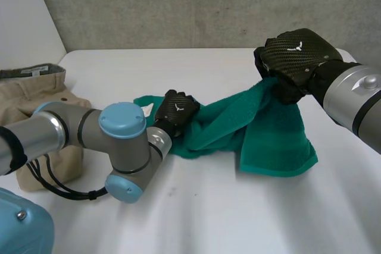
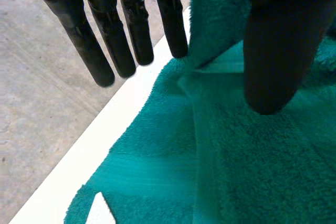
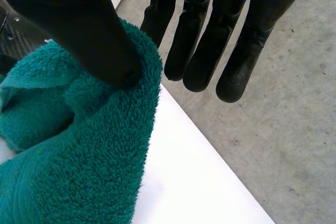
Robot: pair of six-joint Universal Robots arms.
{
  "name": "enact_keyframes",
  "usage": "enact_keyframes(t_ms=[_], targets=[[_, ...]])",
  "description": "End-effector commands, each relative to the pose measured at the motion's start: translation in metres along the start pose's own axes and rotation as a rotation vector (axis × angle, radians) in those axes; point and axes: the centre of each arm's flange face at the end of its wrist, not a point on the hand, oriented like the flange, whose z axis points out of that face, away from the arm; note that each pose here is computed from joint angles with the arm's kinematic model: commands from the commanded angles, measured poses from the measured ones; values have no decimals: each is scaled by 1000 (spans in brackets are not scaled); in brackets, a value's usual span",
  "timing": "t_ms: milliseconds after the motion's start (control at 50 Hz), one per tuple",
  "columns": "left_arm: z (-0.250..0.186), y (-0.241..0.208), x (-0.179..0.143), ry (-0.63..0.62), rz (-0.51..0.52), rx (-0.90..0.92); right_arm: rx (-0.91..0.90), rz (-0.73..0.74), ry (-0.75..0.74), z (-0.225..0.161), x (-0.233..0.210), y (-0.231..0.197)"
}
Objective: Fold the laundry.
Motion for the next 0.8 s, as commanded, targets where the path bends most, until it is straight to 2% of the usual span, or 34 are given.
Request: enact_keyframes(t_ms=[20, 120, 340, 480, 640, 800], targets=[[-12, -13, -6, 15, 2, 18, 1, 0, -3, 2, -1, 1], [-19, -19, -5, 79, -1, 32, 14, -4, 4, 3, 1, -3], [-24, -1, -6, 182, -39, -15, 35, -4, 17, 3, 5, -10], [-22, -5, -3, 194, -74, 0, 46, 8, 22, 3, 6, -14], [-17, -9, 8, 222, -187, 11, 51, 19, 39, 4, 11, -15], [-12, -9, 5, 194, -185, 12, 55, 24, 46, 7, 14, -16]])
